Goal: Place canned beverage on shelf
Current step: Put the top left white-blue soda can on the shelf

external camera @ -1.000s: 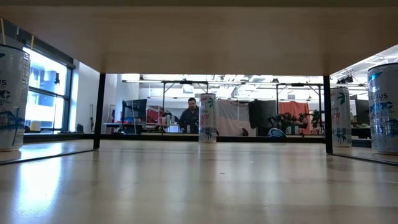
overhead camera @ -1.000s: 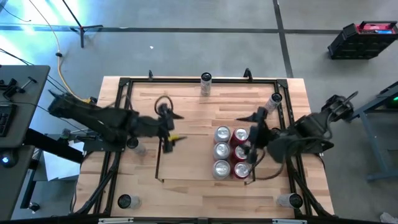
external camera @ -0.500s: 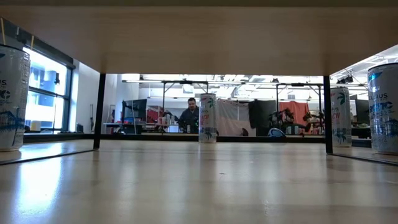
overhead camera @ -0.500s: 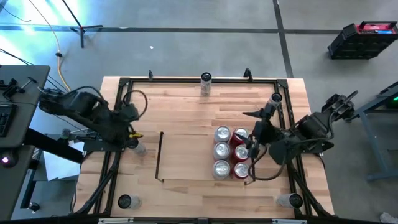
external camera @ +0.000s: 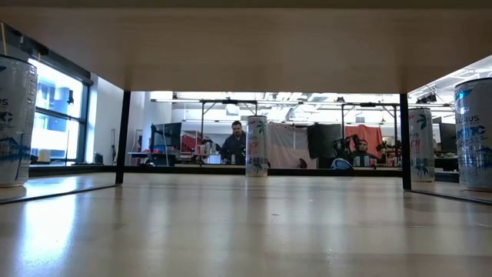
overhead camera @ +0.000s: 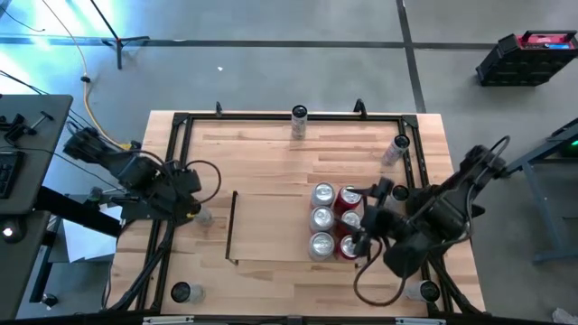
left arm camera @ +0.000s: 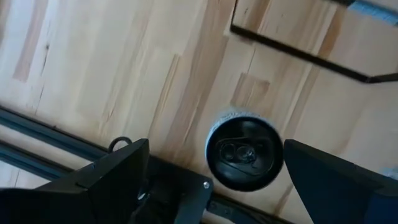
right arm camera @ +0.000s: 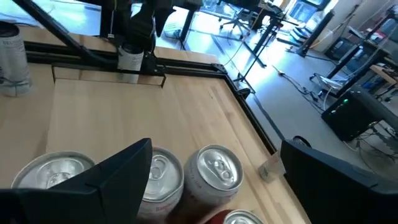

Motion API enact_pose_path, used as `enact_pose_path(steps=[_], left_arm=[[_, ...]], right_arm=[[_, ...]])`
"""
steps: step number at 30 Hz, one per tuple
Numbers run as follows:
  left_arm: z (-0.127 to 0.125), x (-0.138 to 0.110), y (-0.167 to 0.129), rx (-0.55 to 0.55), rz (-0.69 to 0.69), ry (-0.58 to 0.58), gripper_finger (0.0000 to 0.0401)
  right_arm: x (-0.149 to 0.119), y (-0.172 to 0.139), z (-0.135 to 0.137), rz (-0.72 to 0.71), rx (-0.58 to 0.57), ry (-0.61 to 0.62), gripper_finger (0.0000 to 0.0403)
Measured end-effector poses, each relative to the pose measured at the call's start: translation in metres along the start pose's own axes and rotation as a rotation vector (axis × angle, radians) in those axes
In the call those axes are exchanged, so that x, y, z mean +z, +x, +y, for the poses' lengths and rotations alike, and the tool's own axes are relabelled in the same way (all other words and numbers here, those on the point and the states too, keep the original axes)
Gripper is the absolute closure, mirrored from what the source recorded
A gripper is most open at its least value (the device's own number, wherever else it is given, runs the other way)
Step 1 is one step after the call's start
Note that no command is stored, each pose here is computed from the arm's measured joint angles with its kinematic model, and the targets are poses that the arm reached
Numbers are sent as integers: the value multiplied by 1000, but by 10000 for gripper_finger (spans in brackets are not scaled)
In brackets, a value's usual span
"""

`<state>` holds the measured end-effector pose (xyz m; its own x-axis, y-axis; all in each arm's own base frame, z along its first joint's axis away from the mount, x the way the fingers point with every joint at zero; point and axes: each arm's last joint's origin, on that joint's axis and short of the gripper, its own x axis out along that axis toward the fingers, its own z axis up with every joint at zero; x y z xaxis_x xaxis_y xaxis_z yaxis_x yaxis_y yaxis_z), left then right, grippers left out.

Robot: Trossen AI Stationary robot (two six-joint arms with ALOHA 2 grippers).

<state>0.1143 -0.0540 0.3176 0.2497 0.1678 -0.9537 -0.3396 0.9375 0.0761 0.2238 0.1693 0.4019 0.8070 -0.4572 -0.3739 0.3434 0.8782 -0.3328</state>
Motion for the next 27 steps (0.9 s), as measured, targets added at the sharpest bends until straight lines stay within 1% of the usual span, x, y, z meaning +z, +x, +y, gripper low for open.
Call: enact_pose_path(steps=[4, 7, 12, 15, 21, 27], left_arm=[[-5, -5, 9, 5, 11, 33, 39], [-9, -8, 10, -5, 8, 61, 39], [-13, -11, 15, -33, -12, 71, 39], [-14, -15, 25, -60, 5, 71, 39], [-14, -22, 43, -36, 54, 74, 39], [-19, -24, 58, -54, 40, 94, 40]], right_arm=[[-2, 0, 8, -6, -7, -2, 61], [-3, -2, 9, -7, 0, 16, 61], [-4, -4, 10, -6, 10, 27, 61], [-4, -5, 11, -4, 22, 35, 61], [-4, -7, 12, -5, 29, 47, 61], [-5, -7, 12, -3, 28, 78, 61]])
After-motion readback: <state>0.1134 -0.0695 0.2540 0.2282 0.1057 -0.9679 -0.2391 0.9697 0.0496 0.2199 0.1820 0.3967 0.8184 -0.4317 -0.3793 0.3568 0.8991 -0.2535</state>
